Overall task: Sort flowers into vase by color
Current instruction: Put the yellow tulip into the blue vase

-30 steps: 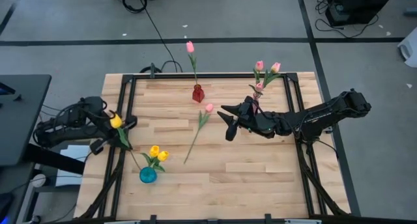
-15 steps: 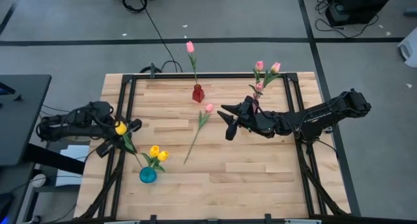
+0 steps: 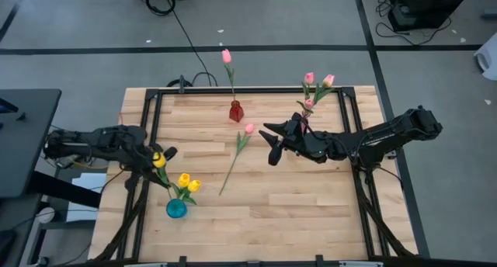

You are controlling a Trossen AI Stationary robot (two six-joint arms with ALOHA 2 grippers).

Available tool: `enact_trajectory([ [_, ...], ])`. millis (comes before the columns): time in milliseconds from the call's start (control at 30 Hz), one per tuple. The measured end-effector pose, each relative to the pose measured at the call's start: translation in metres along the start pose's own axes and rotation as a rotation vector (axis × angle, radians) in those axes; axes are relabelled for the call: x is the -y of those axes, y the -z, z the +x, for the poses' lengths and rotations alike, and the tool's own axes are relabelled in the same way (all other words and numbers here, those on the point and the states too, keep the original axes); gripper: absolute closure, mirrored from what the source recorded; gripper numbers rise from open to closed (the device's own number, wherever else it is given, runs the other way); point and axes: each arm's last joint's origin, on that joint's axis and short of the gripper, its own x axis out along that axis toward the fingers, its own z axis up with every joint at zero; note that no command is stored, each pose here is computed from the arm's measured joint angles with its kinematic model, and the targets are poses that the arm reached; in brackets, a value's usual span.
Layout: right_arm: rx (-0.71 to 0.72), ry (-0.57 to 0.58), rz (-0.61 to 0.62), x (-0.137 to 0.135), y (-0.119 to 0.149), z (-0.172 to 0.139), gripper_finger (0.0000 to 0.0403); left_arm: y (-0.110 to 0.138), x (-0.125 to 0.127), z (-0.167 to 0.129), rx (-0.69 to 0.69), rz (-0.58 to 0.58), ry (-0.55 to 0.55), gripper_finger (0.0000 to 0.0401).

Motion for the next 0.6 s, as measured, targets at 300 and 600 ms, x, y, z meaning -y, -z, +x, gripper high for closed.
enact_trajectory([
  [300,-0.002,-0.004,0.000,0.001,0.000,0.001,0.0249,-0.005,-0.004,0.012,-0.005,0.015,-0.064,0.0374],
  [600,-0.003,-0.003,-0.001,0.001,0.000,0.001,0.0249,-0.003,0.004,0.023,-0.069,0.045,0.030,0.0374],
])
